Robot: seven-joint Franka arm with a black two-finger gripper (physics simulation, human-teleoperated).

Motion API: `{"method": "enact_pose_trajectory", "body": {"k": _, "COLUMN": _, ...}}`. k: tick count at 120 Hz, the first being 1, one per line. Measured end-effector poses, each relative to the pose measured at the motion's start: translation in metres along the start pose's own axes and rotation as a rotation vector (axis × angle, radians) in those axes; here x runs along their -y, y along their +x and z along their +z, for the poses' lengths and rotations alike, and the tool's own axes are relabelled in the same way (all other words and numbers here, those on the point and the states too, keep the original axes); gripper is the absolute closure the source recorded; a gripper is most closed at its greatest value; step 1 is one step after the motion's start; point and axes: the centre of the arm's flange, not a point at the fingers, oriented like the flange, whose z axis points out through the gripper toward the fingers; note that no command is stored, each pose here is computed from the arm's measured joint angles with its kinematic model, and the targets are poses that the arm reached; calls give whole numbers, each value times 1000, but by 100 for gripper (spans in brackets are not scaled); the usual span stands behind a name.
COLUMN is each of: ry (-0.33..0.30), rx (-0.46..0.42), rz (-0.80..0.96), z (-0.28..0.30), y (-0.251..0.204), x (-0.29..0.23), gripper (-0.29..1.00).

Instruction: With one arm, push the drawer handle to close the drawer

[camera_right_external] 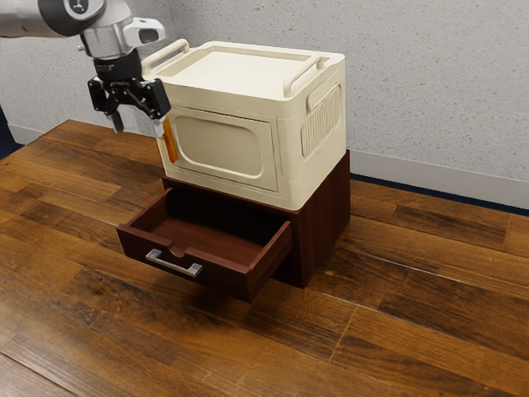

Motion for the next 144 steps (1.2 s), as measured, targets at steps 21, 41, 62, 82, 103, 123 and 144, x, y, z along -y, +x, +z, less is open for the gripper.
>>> {"method": "enact_pose_trajectory", "body": {"k": 21, "ry": -1, "rx": 0, "rz": -21, "z": 3, "y": -60, "x": 11, "gripper": 0}}
{"method": "enact_pose_trajectory", "body": {"k": 41, "ry": 12, "rx": -10, "rz": 69, "z": 49, "y": -214, "x": -42, "gripper": 1}}
{"method": "enact_pose_trajectory", "body": {"k": 62, "ry": 28, "rx": 19, "rz": 77, "z": 117, "y": -277, "x": -61, "gripper": 19}}
{"method": "enact_pose_trajectory", "body": {"k": 82, "ry": 34, "rx": 46, "rz": 66, "z": 149, "y": -274, "x": -68, "gripper": 39}}
{"method": "enact_pose_trajectory", "body": {"k": 103, "ry": 41, "rx": 78, "rz": 57, "z": 179, "y": -248, "x": -69, "gripper": 52}}
{"method": "enact_pose_trajectory", "body": {"k": 123, "ry": 41, "rx": 54, "rz": 55, "z": 202, "y": -219, "x": -70, "gripper": 61}}
{"method": "enact_pose_trajectory", "body": {"k": 144, "ry": 43, "rx": -12, "rz": 58, "z": 208, "y": -183, "x": -69, "gripper": 68}}
